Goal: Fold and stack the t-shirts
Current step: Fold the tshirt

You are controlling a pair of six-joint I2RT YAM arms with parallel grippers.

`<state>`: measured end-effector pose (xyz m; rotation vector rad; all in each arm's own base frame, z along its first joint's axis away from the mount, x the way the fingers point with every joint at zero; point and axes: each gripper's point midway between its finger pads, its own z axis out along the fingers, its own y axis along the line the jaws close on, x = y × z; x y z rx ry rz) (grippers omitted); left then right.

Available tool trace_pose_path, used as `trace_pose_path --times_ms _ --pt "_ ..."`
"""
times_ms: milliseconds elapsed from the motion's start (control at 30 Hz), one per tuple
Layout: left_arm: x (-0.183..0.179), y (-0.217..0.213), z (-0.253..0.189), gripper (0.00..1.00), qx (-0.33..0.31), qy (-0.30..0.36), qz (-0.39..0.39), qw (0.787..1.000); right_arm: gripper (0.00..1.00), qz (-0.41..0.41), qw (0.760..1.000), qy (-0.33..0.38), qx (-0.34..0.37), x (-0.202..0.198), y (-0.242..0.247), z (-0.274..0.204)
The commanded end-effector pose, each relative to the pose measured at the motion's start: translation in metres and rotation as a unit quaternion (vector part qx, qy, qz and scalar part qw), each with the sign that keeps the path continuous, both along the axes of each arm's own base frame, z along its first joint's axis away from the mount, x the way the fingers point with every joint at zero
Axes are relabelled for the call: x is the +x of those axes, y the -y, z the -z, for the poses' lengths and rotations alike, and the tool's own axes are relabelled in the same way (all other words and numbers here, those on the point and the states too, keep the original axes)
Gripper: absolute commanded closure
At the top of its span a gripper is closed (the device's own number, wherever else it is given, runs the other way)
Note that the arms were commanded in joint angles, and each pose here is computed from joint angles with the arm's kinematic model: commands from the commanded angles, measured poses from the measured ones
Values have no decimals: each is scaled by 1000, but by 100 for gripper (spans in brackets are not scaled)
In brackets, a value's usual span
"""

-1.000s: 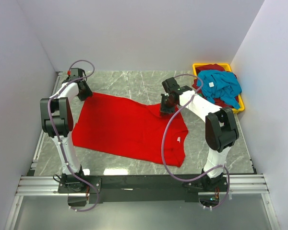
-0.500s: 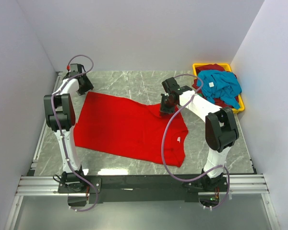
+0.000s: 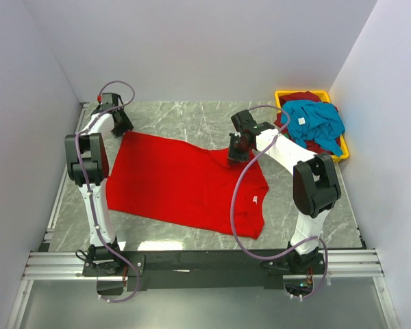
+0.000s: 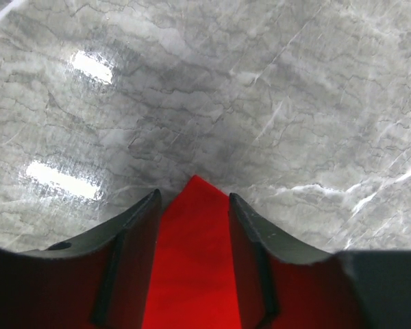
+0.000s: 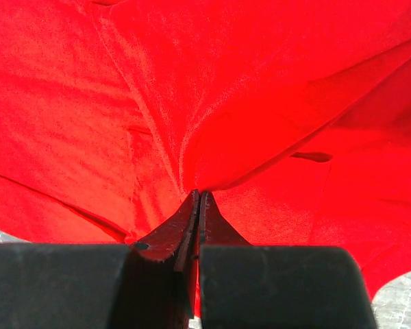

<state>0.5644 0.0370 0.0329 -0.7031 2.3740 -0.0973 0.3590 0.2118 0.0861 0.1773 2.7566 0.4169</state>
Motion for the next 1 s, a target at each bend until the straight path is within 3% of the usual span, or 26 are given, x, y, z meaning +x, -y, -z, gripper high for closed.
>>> trace_pose_path --times_ms 0,333,467,700,967 --pt "5 0 5 51 4 -1 9 1000 100 -1 1000 24 16 7 -8 -19" --pt "-1 10 17 80 6 -15 22 1000 100 -1 1000 25 18 5 -8 -20" --pt "-1 12 14 100 2 -13 25 1000 100 -2 1000 25 18 4 -8 -21" --pt "6 17 -13 100 -8 17 36 999 100 -3 1000 24 15 1 -6 -27" --pt "-18 19 -32 100 -12 35 38 999 100 -10 1000 16 -2 -22 -2 -28"
